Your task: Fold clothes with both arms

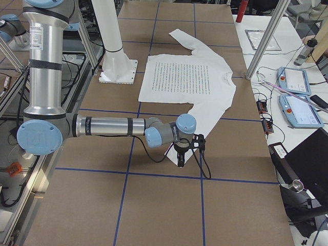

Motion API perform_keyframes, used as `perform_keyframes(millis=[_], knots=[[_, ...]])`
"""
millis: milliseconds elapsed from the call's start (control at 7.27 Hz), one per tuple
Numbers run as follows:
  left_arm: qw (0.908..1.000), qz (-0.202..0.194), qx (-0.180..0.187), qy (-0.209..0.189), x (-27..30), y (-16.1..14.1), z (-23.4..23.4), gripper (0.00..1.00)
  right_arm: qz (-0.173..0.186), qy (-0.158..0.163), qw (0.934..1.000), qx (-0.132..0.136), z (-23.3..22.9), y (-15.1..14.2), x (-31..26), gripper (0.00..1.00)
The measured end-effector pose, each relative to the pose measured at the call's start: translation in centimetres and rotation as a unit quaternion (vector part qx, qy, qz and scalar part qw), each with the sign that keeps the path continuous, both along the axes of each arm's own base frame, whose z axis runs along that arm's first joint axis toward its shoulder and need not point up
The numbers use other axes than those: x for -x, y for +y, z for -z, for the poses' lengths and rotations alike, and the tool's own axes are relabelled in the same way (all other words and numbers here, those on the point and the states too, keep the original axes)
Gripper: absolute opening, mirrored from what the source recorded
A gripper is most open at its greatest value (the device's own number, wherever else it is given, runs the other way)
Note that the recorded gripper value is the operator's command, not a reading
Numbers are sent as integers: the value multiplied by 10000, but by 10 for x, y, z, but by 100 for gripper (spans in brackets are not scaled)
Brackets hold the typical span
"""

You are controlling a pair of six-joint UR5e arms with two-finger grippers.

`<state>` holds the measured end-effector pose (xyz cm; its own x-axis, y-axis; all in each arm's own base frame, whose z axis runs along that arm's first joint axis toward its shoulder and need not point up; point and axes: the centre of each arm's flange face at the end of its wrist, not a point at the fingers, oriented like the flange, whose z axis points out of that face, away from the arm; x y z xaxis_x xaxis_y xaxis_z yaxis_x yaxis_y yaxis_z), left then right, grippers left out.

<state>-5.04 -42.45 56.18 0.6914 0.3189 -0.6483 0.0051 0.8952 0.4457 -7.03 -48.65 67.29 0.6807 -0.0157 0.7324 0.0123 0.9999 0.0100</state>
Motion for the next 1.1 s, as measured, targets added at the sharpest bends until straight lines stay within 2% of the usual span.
perform_keyframes(millis=[275, 688, 962, 1100], knots=[[10000, -17, -76, -2, -1, -2, 5, 100, -247, -157, 9994, 202, -17, -11, 18, 99], [9999, -27, -133, 2, -1, -3, 9, 100, -306, -168, 9983, 463, -32, -24, 35, 97], [9998, -36, -203, 34, -2, -2, 13, 100, -299, -157, 9977, 587, -37, -22, 42, 92], [9997, -45, -218, 57, -2, -2, 14, 100, -285, -148, 9975, 631, -39, -21, 45, 83]])
